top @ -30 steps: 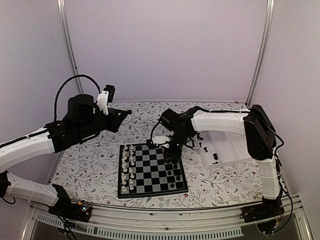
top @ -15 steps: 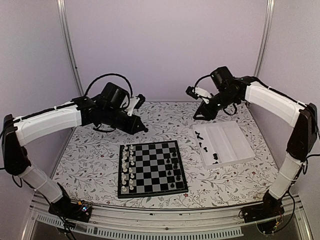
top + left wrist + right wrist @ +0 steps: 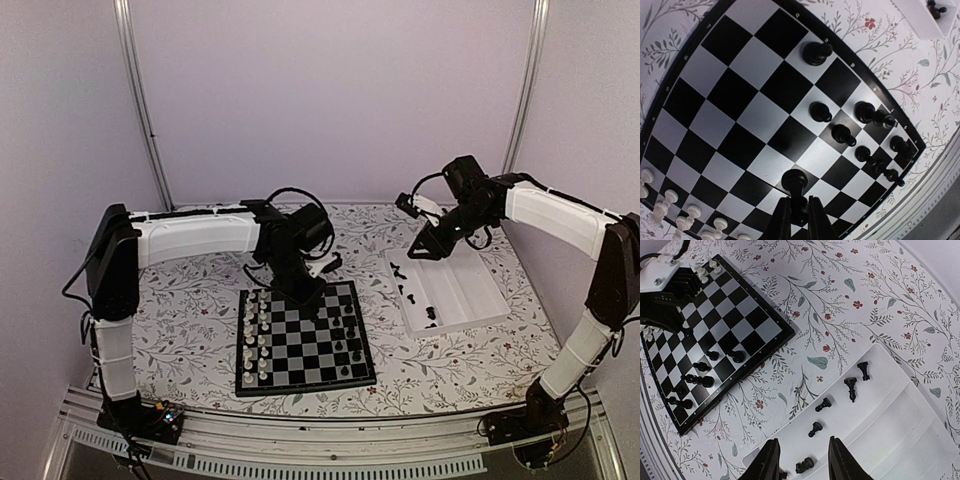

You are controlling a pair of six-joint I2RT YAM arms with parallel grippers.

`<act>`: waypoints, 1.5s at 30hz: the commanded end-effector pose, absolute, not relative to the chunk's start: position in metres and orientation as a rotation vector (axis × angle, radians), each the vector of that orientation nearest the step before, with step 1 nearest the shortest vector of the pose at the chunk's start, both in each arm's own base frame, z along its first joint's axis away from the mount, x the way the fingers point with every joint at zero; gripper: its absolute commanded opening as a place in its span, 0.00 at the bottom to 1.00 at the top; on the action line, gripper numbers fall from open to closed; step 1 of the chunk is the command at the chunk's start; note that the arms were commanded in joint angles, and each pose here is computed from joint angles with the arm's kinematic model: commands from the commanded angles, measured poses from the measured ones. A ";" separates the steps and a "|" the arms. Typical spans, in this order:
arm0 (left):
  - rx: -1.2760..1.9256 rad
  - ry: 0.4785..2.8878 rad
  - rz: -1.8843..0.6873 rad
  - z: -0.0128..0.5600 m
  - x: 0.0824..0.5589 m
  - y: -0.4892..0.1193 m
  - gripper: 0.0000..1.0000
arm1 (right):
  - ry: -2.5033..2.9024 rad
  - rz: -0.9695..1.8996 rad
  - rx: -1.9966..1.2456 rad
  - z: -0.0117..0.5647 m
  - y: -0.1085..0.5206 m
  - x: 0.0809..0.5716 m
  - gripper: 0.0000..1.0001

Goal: Set up the chess pieces on the board
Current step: Place the chess piece on the chessboard, then pick up the chess piece from the chessboard.

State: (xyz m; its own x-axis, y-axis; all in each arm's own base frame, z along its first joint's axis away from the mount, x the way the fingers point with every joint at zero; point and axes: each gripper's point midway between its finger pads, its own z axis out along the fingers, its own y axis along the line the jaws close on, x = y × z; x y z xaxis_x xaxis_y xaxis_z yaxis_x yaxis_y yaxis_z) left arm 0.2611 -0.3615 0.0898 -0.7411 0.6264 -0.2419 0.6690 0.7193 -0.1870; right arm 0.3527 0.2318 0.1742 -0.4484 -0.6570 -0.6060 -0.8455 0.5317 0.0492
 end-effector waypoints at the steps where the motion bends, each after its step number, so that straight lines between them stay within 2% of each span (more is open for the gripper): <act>1: 1.115 2.816 -0.317 0.083 0.251 -0.356 0.10 | 2.165 0.484 -1.199 0.196 0.235 0.350 0.35; 12: 1.153 2.796 -0.341 0.075 0.254 -0.368 0.37 | 2.152 0.549 -1.231 0.193 0.241 0.342 0.37; 20: 1.045 2.603 -0.284 0.131 0.282 -0.357 0.42 | 2.085 0.660 -1.383 0.190 0.262 0.317 0.38; 26: 0.701 2.449 -0.251 0.180 0.326 -0.311 0.45 | 2.011 0.723 -1.578 0.172 0.305 0.288 0.39; 27: 0.649 2.425 -0.267 0.186 0.330 -0.305 0.45 | 2.003 0.731 -1.604 0.170 0.314 0.284 0.43; 30: 0.525 2.349 -0.339 0.207 0.338 -0.290 0.47 | 1.993 0.772 -1.708 0.155 0.340 0.268 0.69; 31: 0.499 2.327 -0.363 0.213 0.339 -0.287 0.47 | 1.983 0.763 -1.735 0.152 0.348 0.265 0.93; 32: 0.480 2.312 -0.378 0.216 0.340 -0.284 0.47 | 1.978 0.752 -1.763 0.148 0.356 0.262 0.98; 38: 0.397 2.277 -0.335 0.224 0.341 -0.258 0.49 | 1.965 0.573 -1.778 0.141 0.397 0.282 0.99; 42: 0.336 2.277 -0.280 0.224 0.343 -0.236 0.51 | 1.884 0.428 -1.561 0.202 0.410 0.332 0.99; 45: 0.296 2.259 -0.271 0.228 0.345 -0.222 0.53 | 1.881 0.557 -1.423 0.242 0.415 0.341 0.99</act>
State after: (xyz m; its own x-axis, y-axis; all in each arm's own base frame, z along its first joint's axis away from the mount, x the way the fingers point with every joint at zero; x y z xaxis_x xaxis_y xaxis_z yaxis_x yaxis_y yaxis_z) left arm 0.3359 -0.2451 0.2109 -0.6701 0.1965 -0.7158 0.3678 0.9255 -0.0902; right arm 0.3067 0.4119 0.1735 -0.0885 -0.7796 -0.6200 -0.9860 0.1568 -0.0564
